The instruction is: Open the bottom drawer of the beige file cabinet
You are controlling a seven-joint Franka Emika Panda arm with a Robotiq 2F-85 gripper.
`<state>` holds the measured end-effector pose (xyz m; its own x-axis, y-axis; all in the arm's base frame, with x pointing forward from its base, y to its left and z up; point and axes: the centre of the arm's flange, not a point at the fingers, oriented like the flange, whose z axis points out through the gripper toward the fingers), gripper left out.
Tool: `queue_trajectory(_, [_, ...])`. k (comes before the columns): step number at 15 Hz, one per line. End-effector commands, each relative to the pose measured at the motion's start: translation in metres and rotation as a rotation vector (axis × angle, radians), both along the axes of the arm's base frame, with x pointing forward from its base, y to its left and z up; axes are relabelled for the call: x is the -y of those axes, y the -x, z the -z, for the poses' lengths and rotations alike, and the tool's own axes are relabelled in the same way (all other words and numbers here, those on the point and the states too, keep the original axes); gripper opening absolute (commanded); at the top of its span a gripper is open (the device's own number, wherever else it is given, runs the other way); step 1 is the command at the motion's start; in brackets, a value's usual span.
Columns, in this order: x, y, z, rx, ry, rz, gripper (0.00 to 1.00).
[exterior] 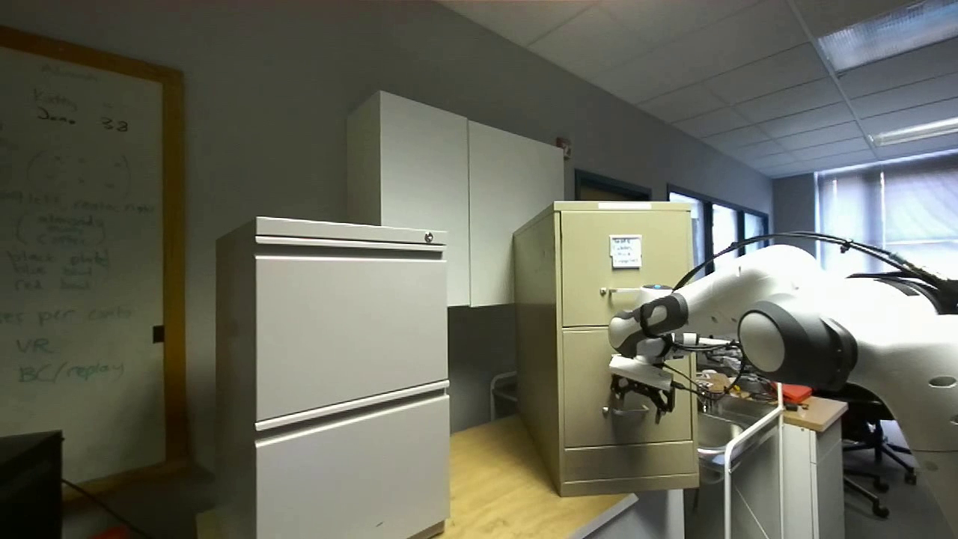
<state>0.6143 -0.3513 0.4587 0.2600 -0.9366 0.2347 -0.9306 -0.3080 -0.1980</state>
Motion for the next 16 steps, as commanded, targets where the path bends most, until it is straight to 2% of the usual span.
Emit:
queue_trajectory(1, [0.003,0.004,0.008,0.061,0.021,0.086,1.00])
queue_trajectory(4, [0.005,-0.002,0.010,0.109,0.024,0.150,1.00])
queue_trajectory(9, [-0.002,-0.024,0.025,0.179,-0.027,0.253,1.00])
queue_trajectory(13, [-0.005,-0.041,0.033,0.187,-0.038,0.295,1.00])
queue_trajectory(16, [-0.006,-0.051,0.044,0.152,-0.038,0.296,1.00])
